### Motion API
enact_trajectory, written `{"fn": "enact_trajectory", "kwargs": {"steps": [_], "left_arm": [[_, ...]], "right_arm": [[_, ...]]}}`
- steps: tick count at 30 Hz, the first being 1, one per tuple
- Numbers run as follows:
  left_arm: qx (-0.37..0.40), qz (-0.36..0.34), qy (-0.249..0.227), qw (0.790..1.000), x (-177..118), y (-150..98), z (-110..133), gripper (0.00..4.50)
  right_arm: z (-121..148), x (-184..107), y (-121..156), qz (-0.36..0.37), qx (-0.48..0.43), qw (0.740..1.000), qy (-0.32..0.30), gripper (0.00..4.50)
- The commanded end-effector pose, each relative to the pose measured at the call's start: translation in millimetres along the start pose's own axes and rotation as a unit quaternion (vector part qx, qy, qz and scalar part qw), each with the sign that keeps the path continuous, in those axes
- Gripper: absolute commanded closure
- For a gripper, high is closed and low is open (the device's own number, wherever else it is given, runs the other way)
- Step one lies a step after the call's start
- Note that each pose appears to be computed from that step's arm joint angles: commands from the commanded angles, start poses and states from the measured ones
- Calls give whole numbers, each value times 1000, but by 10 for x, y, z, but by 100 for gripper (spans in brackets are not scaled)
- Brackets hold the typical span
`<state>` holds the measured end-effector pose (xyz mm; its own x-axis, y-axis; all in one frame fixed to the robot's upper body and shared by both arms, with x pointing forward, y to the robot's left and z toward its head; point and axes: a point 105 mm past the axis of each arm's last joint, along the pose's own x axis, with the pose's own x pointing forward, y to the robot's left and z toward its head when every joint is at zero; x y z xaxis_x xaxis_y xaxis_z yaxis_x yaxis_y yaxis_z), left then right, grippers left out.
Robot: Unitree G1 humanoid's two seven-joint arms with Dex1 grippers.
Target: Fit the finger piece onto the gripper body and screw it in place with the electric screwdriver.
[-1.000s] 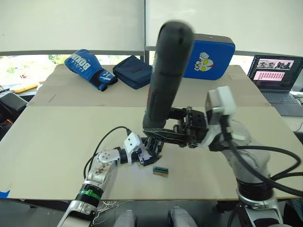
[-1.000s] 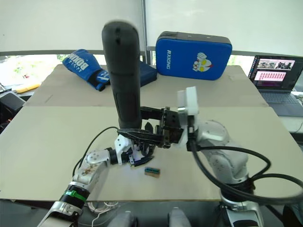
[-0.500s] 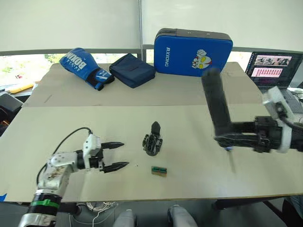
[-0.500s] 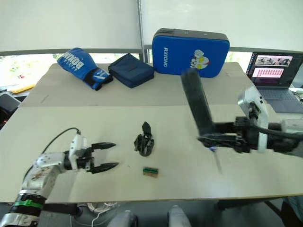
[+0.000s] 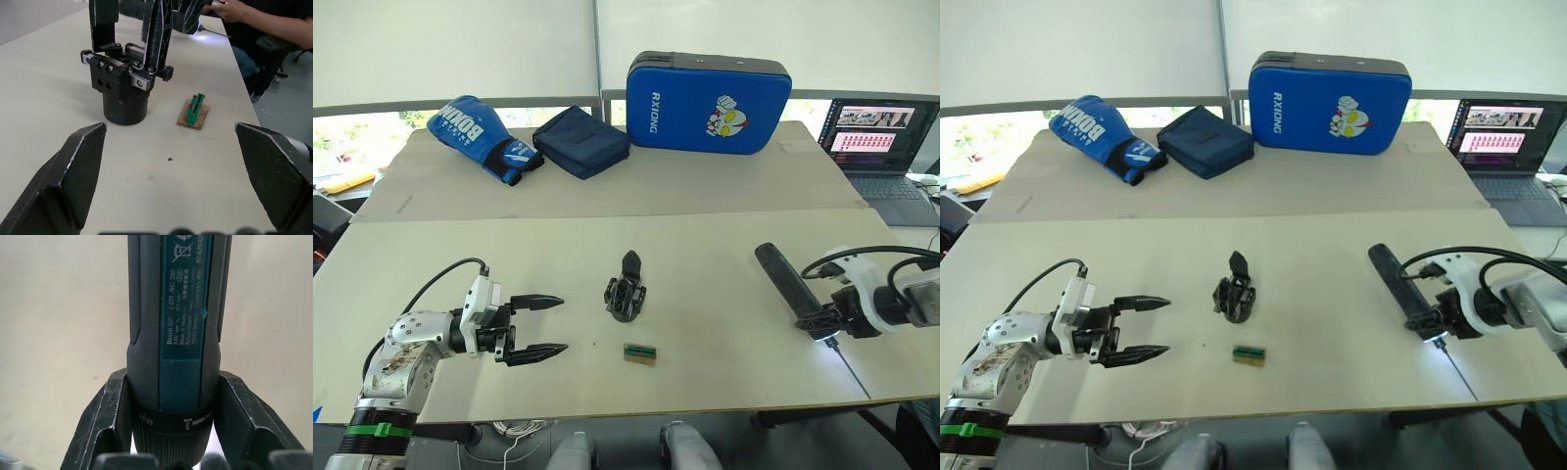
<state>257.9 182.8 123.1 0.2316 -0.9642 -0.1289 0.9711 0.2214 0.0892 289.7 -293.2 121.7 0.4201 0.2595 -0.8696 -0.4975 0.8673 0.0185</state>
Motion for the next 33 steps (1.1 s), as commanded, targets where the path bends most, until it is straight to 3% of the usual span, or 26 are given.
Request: {"fn": "enact_trajectory", "kwargs": {"steps": [1,4,6,10,11,14,16,19,21,24,26,33], "left_arm": [[17,0,-4,1000,-20,7,76,6],[18,10,-1,1000,-44,27,67,6],[17,21,3,1000,-61,52,55,0],[9,27,5,1000,-97,79,67,0],[4,33,4,999,-130,106,90,0],[-2,65,15,998,-237,200,126,0],[8,91,30,995,-323,251,140,0],[27,130,82,988,-480,311,58,0],[31,154,97,983,-576,370,16,0],[64,177,122,975,-721,424,-48,0],[73,180,133,972,-771,422,-85,0],[95,202,150,963,-849,369,-164,0]], "right_arm": [[91,-48,-82,-17,-24,1000,-2,260],[96,-29,-95,-13,-23,1000,3,260],[110,-38,-102,-11,-17,1000,-3,156],[132,-140,-122,-8,-17,1000,-18,21],[136,-236,-144,-13,-26,999,-26,6],[178,-526,-178,-23,-68,995,-65,6],[321,-759,-30,17,-144,979,-144,6],[500,-1077,316,87,-284,907,-299,6],[483,-1153,448,99,-336,872,-342,6],[394,-1124,694,130,-406,824,-374,6],[348,-1024,844,152,-416,808,-388,6],[212,-784,1041,170,-442,782,-405,6]]}}
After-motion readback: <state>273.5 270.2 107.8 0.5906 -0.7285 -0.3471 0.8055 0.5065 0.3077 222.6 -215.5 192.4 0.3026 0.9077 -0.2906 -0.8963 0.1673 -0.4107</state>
